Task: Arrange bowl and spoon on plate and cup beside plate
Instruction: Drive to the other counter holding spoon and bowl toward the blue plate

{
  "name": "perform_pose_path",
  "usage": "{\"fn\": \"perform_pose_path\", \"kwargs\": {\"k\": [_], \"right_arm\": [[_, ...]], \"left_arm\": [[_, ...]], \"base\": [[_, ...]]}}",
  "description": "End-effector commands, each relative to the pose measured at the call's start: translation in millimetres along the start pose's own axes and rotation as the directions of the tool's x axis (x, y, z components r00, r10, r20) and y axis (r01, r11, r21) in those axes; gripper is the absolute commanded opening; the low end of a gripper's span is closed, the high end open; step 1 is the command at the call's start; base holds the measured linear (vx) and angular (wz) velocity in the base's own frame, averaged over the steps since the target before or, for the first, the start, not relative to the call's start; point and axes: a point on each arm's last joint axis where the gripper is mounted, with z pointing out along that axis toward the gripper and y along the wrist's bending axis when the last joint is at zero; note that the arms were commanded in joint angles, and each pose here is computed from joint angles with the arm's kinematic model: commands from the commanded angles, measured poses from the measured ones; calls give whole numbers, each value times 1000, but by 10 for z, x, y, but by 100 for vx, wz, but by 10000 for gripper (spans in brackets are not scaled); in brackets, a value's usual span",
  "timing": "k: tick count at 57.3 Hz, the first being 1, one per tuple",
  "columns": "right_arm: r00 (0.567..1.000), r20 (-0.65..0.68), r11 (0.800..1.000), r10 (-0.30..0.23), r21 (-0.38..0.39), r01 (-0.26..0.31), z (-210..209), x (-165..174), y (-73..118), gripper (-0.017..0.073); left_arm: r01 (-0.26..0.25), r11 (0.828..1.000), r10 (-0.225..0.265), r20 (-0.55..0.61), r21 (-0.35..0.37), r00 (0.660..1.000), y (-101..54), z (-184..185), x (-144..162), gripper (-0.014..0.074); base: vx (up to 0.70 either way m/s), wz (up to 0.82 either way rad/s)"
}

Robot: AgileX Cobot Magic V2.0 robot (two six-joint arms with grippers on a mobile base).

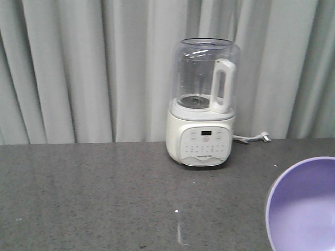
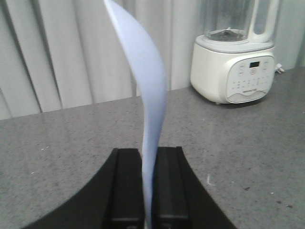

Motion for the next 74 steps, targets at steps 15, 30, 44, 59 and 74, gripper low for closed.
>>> {"fn": "perform_pose_path", "kwargs": {"k": [15,30,44,59,74], "right_arm": [[996,84,999,15,31,-17,-34,-143,-17,-8],[996,84,999,15,31,-17,-34,-143,-17,-8],[996,84,999,15,31,-17,-34,-143,-17,-8],[996,84,999,15,31,-17,-34,-143,-17,-8],[996,84,999,15,31,-17,-34,-143,-17,-8]], "left_arm": [[10,1000,-10,109,3,994,-2,-20,-162,-3],[10,1000,-10,109,3,994,-2,-20,-162,-3],[10,1000,-10,109,3,994,-2,-20,-162,-3],[10,1000,-10,109,3,994,-2,-20,-162,-3],[10,1000,-10,109,3,994,-2,-20,-162,-3]], "base": [[-8,-65],[-9,-80],[-9,-75],[-8,-70],[-3,-70]]}}
